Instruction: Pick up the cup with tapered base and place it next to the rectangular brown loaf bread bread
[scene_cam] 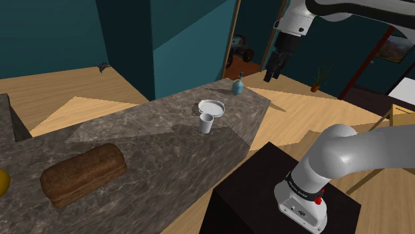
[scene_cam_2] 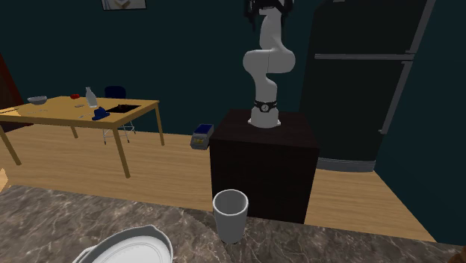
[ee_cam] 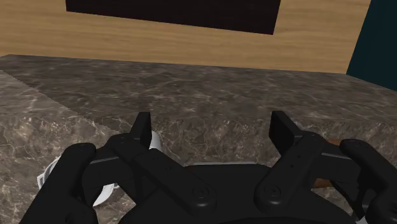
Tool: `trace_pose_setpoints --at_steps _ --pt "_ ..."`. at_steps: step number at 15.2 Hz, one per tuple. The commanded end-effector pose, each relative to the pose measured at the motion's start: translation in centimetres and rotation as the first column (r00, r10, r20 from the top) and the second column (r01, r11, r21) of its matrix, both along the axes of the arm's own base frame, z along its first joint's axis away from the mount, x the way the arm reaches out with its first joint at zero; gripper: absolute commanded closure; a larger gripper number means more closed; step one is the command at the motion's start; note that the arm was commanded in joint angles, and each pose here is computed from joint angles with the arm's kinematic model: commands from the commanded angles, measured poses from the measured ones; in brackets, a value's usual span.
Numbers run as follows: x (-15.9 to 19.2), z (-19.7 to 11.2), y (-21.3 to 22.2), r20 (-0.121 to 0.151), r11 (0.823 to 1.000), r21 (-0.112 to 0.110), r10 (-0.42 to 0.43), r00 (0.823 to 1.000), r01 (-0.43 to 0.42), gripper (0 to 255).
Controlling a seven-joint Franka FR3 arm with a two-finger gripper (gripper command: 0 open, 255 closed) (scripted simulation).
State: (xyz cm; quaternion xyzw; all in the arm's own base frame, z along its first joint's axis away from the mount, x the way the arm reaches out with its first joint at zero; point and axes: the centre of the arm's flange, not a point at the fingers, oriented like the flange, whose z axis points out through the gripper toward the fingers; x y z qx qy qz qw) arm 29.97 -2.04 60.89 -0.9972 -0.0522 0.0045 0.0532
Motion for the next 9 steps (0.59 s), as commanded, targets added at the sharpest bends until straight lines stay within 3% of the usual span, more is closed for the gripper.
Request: trace_pose_setpoints --at_steps 1,9 --pt "0.0 0.0 0.0 0.0 1.0 0.0 0.0 1.0 0.0 0" --pt "6.4 -8.2 -1.8 0.0 1.0 -0.001 -0.014 1.0 0.014 0"
